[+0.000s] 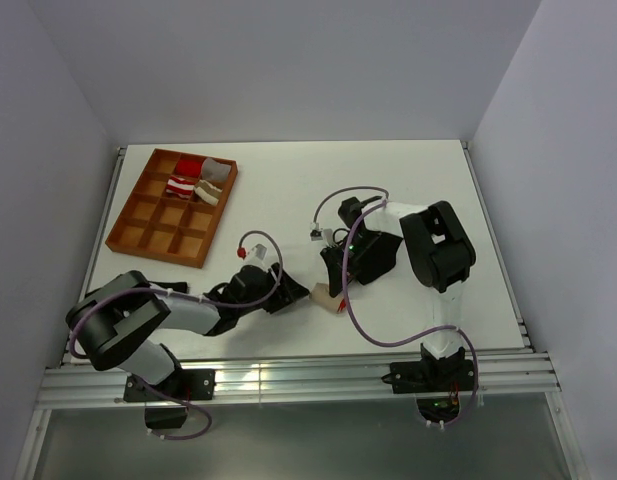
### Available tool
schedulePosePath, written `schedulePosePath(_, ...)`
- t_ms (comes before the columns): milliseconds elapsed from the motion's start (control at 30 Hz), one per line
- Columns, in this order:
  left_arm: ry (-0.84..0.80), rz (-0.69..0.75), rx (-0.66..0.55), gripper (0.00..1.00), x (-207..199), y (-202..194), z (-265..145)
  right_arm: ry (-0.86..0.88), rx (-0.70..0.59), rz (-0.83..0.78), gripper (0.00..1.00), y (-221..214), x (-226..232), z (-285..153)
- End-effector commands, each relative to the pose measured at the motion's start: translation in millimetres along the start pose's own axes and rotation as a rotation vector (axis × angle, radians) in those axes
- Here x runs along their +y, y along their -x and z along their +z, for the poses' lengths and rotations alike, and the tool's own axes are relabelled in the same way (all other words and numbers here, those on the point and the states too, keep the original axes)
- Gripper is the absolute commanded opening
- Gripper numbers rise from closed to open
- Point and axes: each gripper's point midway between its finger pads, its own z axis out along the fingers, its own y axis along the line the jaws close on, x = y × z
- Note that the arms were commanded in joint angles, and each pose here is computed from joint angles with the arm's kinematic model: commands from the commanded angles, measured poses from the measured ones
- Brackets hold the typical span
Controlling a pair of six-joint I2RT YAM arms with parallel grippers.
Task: Roll the socks
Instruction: Pick up the sock at the center of the board.
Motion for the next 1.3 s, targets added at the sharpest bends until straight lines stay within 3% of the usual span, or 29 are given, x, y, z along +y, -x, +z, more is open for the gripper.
schedulePosePath(0,-0.044,-0.169,-0.059,0.61,-14.5,-9.4,1.0,-0.142,-0.01,-0.059,0.0,4.0,-30.5,-1.0)
schedulePosePath(133,-0.099,-0.259,-0.046,0.61,-31.7,-37.7,6.4,-0.141,-0.018,-0.061,0.0,4.1,-28.0,-2.5)
schedulePosePath(400,-0.019,-0.397,-0.11,0.6,-16.7,-55.8,21.9,-0.132,-0.021,-0.053,0.0,1.8,-27.0,-2.4)
schedulePosePath(733,0.172,-0.416,-0.198,0.56,11.6,-62.4,31.7,-0.028,0.004,-0.029,0.0,-1.3,-14.3,1.7)
schedulePosePath(1267,0.229,-0.443,-0.223,0.48,33.9,-69.6,46.7,0.24,0.105,-0.002,0.0,-22.3,16.8,2.6)
